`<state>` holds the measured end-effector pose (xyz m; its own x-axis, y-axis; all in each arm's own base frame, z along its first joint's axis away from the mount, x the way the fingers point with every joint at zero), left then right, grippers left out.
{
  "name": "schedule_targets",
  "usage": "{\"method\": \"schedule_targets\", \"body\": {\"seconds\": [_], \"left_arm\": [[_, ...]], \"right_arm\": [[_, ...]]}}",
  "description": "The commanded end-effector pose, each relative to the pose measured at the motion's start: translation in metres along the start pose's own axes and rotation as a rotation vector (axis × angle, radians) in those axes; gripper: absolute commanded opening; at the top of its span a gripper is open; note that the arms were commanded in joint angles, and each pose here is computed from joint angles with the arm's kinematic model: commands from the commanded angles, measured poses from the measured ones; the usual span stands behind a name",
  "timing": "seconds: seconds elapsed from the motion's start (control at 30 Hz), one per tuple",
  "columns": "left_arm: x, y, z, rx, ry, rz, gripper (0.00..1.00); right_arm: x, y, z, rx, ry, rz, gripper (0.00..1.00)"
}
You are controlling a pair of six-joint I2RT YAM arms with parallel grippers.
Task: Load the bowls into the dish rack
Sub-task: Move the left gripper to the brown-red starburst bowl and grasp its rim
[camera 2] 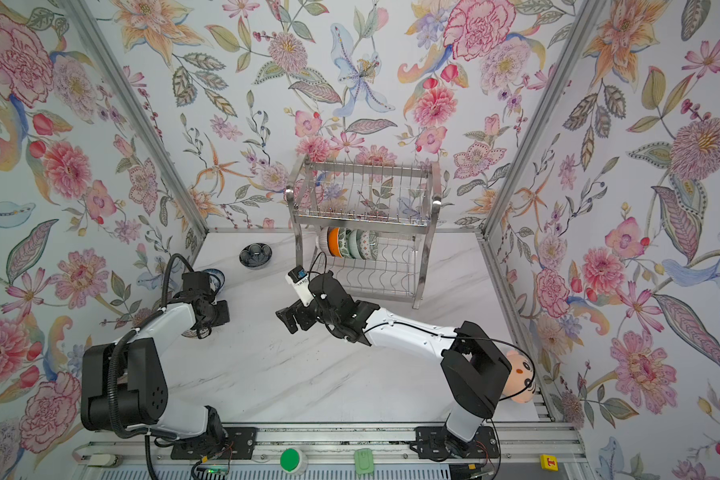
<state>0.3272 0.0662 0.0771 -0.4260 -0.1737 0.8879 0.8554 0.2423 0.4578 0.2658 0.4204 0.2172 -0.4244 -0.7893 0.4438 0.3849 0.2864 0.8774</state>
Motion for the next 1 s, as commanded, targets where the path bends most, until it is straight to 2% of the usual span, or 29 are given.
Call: {"method": "schedule_targets", "body": {"seconds": [0.0,0.07,0.17,0.3,0.43,0.77,0.97], "left_arm": [[-0.002,-0.007,0.001,0.002,-0.006,0.018,0.14],[-0.002,-0.006,0.001,0.003,-0.010,0.017,0.11],[0.001,-0.006,-0.002,0.005,-0.026,0.013,0.00],[0.010,-0.004,-0.013,0.019,-0.086,-0.005,0.00],[0.026,-0.007,-0.037,-0.016,-0.122,-0.029,0.00],[0.077,-0.022,-0.137,-0.083,-0.345,-0.120,0.00],[0.102,-0.033,-0.206,-0.155,-0.460,-0.142,0.00]], "right_arm": [[0.001,-0.002,-0.003,-0.013,-0.019,0.006,0.99],[0.001,-0.003,-0.003,-0.016,-0.020,0.008,0.99],[0.002,-0.004,-0.004,-0.020,-0.023,0.012,0.99],[0.008,-0.005,-0.009,-0.025,-0.041,0.010,0.99],[0.019,-0.003,-0.019,-0.049,-0.054,0.002,0.99],[0.064,-0.011,-0.061,-0.092,-0.150,0.002,0.99],[0.100,-0.028,-0.098,-0.165,-0.242,-0.007,0.99]]}}
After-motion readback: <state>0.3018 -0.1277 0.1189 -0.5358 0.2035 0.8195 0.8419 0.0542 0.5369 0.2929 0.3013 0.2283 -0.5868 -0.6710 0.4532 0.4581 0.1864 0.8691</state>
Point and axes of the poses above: each gripper's point midway between its finger pads, its own x axis back along the fingers, its own z axis along the line the jaws close on, y = z × x, the point moved 2 cm from there along x, back along the fingers, and after that the axes turned 1 degree about x, right-handed, at the moved point
